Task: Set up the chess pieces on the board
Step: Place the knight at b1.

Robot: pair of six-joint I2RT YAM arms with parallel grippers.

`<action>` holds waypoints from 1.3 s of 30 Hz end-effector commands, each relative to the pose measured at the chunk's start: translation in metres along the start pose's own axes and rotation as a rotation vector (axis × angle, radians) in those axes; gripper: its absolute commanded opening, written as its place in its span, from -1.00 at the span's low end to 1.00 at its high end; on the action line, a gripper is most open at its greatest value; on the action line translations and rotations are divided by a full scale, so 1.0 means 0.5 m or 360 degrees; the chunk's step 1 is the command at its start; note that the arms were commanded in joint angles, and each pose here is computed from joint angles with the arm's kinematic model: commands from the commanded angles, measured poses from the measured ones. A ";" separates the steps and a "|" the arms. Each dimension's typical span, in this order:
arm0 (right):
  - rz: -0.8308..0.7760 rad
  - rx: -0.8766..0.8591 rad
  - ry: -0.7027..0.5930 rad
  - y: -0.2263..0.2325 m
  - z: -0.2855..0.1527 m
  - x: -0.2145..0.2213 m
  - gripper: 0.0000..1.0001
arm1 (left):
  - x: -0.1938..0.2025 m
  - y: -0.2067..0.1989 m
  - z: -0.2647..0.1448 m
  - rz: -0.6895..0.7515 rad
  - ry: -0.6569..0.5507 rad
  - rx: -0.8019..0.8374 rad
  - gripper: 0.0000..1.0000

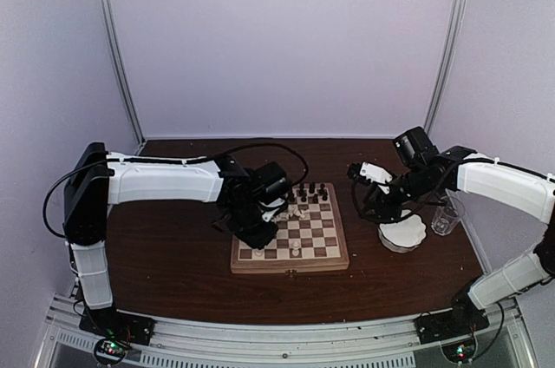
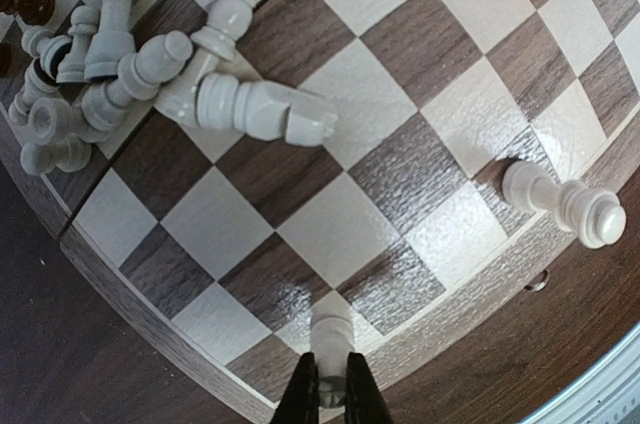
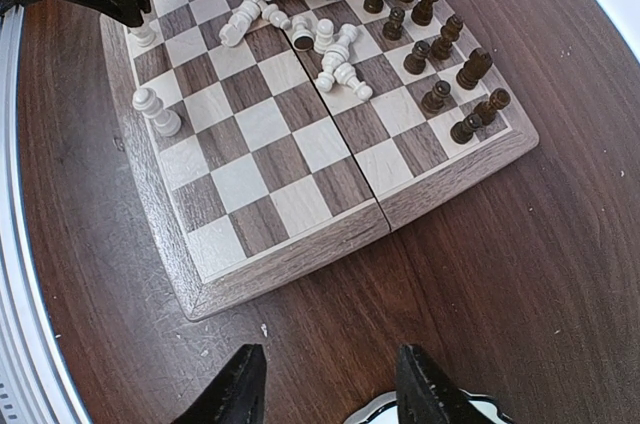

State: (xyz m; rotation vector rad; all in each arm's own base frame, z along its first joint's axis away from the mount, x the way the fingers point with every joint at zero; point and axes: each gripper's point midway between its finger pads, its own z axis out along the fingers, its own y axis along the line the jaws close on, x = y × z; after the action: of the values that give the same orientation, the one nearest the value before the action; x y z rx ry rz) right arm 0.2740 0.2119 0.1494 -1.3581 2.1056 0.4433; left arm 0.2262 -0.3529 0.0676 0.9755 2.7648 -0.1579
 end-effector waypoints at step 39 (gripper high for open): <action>-0.0002 0.0018 0.0004 -0.008 0.005 0.002 -0.04 | -0.016 -0.009 -0.047 0.0006 -0.0115 0.0012 -0.25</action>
State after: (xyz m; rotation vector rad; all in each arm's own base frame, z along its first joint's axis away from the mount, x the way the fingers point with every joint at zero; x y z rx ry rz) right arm 0.2742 0.2120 0.1470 -1.3604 2.1128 0.4451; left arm 0.2216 -0.3461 0.0677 0.9538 2.7582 -0.1405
